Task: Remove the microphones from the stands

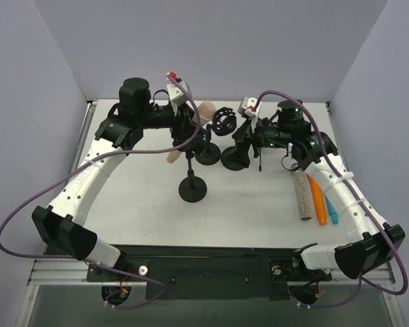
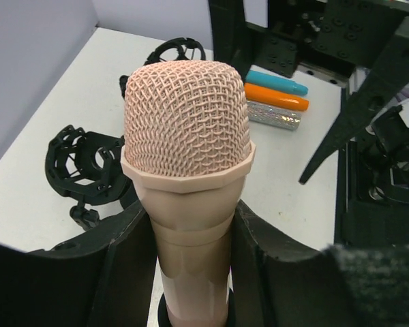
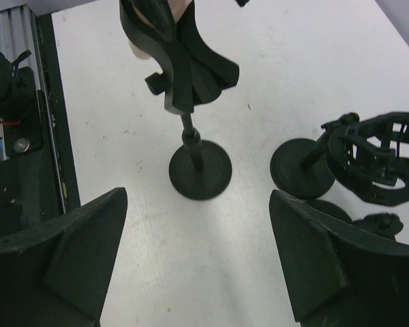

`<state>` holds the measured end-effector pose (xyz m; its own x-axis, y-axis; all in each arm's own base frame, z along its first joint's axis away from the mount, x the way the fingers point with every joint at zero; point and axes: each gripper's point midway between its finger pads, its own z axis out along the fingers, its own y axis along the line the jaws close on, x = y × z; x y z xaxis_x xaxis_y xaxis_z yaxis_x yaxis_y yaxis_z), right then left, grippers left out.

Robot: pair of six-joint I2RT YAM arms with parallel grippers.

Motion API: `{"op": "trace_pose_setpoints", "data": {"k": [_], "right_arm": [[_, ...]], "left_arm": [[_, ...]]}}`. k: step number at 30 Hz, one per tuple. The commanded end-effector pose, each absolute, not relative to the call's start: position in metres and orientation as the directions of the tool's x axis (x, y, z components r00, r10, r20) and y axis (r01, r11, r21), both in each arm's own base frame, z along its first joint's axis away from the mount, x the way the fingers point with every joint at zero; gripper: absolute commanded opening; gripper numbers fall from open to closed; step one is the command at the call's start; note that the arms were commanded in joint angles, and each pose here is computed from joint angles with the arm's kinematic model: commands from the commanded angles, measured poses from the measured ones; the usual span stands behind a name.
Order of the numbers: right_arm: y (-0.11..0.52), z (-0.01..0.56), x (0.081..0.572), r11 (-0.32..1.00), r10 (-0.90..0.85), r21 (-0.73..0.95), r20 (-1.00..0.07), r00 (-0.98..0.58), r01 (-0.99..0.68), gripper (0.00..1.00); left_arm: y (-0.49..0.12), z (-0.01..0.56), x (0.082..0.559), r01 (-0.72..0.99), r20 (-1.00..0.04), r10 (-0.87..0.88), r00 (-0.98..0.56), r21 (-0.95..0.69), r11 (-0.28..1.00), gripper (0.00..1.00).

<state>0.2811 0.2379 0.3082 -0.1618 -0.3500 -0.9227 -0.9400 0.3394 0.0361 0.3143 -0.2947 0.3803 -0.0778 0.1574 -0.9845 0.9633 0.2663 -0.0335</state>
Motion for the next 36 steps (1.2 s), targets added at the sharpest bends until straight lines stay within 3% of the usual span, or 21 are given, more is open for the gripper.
{"op": "trace_pose_setpoints", "data": {"k": [1, 2, 7, 14, 25, 36], "right_arm": [[0.272, 0.338, 0.290, 0.290, -0.157, 0.009, -0.986, -0.057, -0.957, 0.81], [0.278, 0.358, 0.298, 0.295, -0.091, -0.068, -0.995, 0.042, -0.953, 0.82], [0.302, 0.342, 0.289, 0.198, -0.111, -0.128, -0.988, 0.108, -0.972, 0.84], [0.315, 0.328, 0.276, 0.092, -0.152, -0.199, -0.971, 0.184, -0.976, 0.84], [0.330, 0.313, 0.287, 0.052, -0.163, -0.216, -0.965, 0.205, -0.975, 0.82], [0.345, 0.316, 0.279, 0.009, -0.115, -0.106, -0.988, 0.105, -0.994, 0.75]], "left_arm": [[-0.290, 0.423, 0.279, 0.996, -0.995, 0.092, 0.035, 0.043, 0.083, 0.23], [-0.289, 0.419, 0.274, 0.997, -0.994, 0.103, 0.044, 0.051, 0.064, 0.22], [-0.287, 0.412, 0.254, 0.994, -0.986, 0.124, 0.113, 0.111, -0.025, 0.20], [-0.288, 0.409, 0.255, 0.994, -0.985, 0.135, 0.104, 0.100, -0.033, 0.17], [-0.290, 0.414, 0.258, 0.994, -0.987, 0.122, 0.108, 0.103, -0.043, 0.16], [-0.292, 0.415, 0.271, 0.992, -0.987, 0.106, 0.123, 0.122, -0.021, 0.15]]}}
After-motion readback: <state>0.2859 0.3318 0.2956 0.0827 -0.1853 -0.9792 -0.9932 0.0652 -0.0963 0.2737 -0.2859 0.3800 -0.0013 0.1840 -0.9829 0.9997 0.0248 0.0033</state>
